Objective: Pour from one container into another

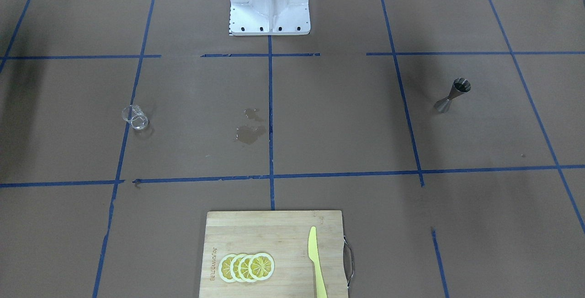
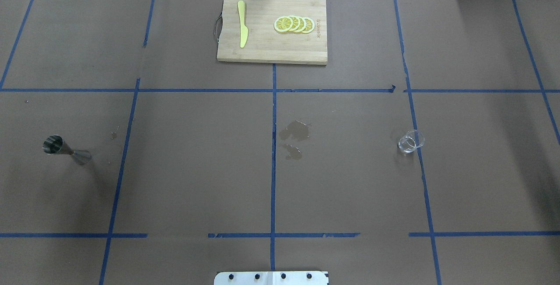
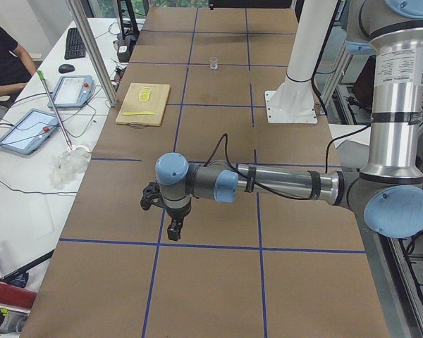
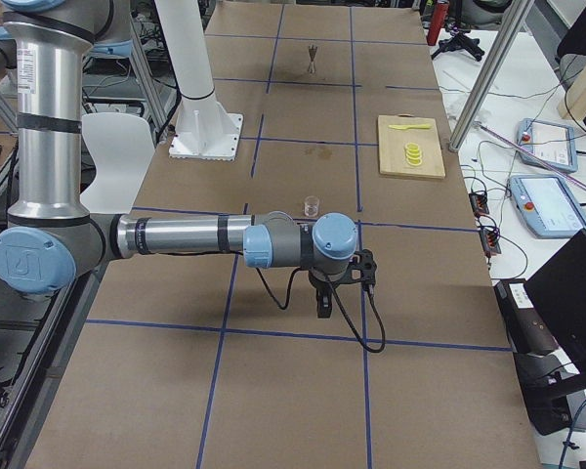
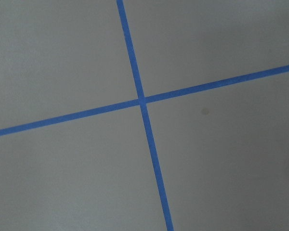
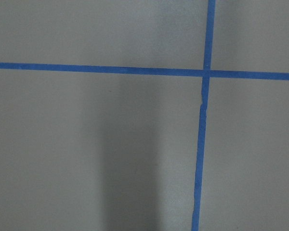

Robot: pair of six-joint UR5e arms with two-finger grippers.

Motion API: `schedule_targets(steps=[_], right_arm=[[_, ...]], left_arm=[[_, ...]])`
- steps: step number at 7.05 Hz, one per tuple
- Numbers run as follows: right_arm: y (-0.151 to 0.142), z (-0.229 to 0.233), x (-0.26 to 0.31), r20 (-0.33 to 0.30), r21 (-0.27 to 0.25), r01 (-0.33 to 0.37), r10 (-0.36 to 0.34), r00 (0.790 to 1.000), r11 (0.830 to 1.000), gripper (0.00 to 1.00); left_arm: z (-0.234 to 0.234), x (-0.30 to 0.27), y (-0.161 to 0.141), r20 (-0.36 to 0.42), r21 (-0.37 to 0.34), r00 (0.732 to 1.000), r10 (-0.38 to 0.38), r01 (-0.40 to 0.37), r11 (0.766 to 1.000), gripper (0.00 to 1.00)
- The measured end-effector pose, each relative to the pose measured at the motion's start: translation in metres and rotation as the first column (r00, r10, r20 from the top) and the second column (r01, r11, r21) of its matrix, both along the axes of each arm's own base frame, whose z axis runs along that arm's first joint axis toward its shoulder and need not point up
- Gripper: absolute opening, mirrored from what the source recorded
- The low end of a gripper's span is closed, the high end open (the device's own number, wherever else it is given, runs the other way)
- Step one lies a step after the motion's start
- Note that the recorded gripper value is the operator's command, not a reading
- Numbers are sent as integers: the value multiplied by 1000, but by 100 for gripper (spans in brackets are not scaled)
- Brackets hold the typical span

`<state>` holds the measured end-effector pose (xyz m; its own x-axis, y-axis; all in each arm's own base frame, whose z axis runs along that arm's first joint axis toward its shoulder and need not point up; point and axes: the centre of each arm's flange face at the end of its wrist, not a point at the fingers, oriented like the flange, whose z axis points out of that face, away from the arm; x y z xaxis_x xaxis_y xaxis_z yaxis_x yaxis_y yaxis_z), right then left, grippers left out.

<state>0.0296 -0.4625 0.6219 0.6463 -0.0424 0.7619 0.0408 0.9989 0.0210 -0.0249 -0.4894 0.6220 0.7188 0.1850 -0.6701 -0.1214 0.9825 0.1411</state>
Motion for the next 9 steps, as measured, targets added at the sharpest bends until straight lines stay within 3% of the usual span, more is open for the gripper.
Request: schedule_targets(steps=[2, 6, 9], right_arm=[[-2, 5, 1, -40, 16, 25, -25, 999, 1000, 100], [-4, 6, -3, -67, 109, 130, -123, 990, 985, 100], [-13, -1, 3, -85, 101, 151, -142, 986, 983, 100]], left_arm=[[-4, 1, -5, 0, -8, 1000, 2, -2, 1000, 100], [-1, -2, -7, 0, -27, 1000, -5, 5, 1000, 100], [-3, -43, -1, 0, -67, 997, -81, 81, 994, 100]])
